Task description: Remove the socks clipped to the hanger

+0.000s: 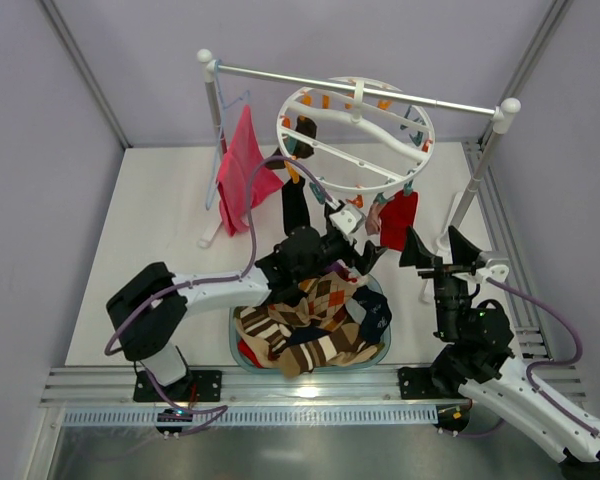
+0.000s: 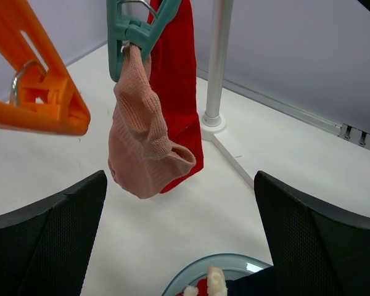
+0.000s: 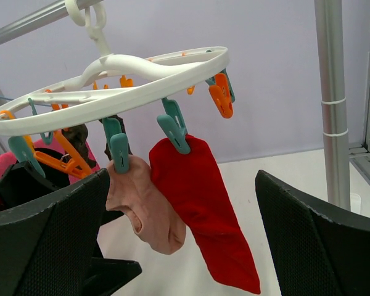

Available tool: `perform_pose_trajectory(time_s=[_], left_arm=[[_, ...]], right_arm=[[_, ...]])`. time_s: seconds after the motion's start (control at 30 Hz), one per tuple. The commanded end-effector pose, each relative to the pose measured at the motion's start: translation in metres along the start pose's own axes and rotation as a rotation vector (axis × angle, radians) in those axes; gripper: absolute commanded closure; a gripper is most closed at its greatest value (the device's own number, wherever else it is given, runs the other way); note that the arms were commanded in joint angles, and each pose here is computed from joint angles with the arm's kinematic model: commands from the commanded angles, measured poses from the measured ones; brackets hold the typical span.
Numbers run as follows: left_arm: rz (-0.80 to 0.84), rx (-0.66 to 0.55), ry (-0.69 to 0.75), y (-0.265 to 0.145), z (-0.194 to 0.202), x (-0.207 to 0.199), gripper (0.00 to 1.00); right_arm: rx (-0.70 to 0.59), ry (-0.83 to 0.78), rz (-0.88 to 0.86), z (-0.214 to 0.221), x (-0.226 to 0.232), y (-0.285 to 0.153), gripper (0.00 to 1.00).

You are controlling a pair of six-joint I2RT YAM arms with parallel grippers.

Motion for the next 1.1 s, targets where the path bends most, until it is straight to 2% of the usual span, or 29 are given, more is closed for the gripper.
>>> perform_pose_trajectory(time_s=[0.0,0.3,0.43,0.7,0.73,0.8,0.87,0.9,1.07], left_arm=[[-0.061,-0.155,-0.030,0.017,-0.027,0.010,0.00],[-0.196,-0.202,-0.034,0.036,-0.012,0.023,0.00],[-0.255,-0.217,-0.031,0.041,-0.006,0.029,0.21],[-0.291,-0.274,-0.021,0.039,-0.005,0.032,0.43],[-0.294,-0.275,-0.021,0.040,-0.005,0.033,0.55],[-0.294,-0.287,-0.021,0.039,-0.006,0.032,0.71],[-0.284,-0.300,-0.026,0.036,-0.007,0.031,0.81],[-0.283,-0.294,-0.027,0.035,-0.005,0.030,0.81],[-0.269,-0.290,-0.038,0.023,-0.004,0.028,0.98]], right_arm=[[-0.031,0.045,0.011,-0.006,0.000,0.000,0.00],[-0.039,0.079,-0.054,-0.009,0.002,-0.007,0.00],[-0.039,0.077,-0.061,-0.009,0.002,-0.007,0.00],[-0.020,0.057,-0.082,-0.004,0.006,-0.005,0.00],[-0.019,0.057,-0.084,-0.004,0.007,-0.004,0.00],[-0.016,0.053,-0.084,-0.003,0.007,-0.004,0.00],[-0.013,0.051,-0.086,-0.003,0.008,-0.004,0.01],[-0.015,0.050,-0.088,-0.003,0.008,-0.003,0.01],[0.006,0.039,-0.112,-0.001,0.012,-0.001,0.00]])
Point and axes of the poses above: each gripper's point midway between its finger pads, its own y axis out along the fingers, its own x axis along the line the jaws close on, z = x × y, the point moved 7 cm from there along -y, back along the fingers, and after that the axes turned 9 degrees about y, right-handed, at the moved point
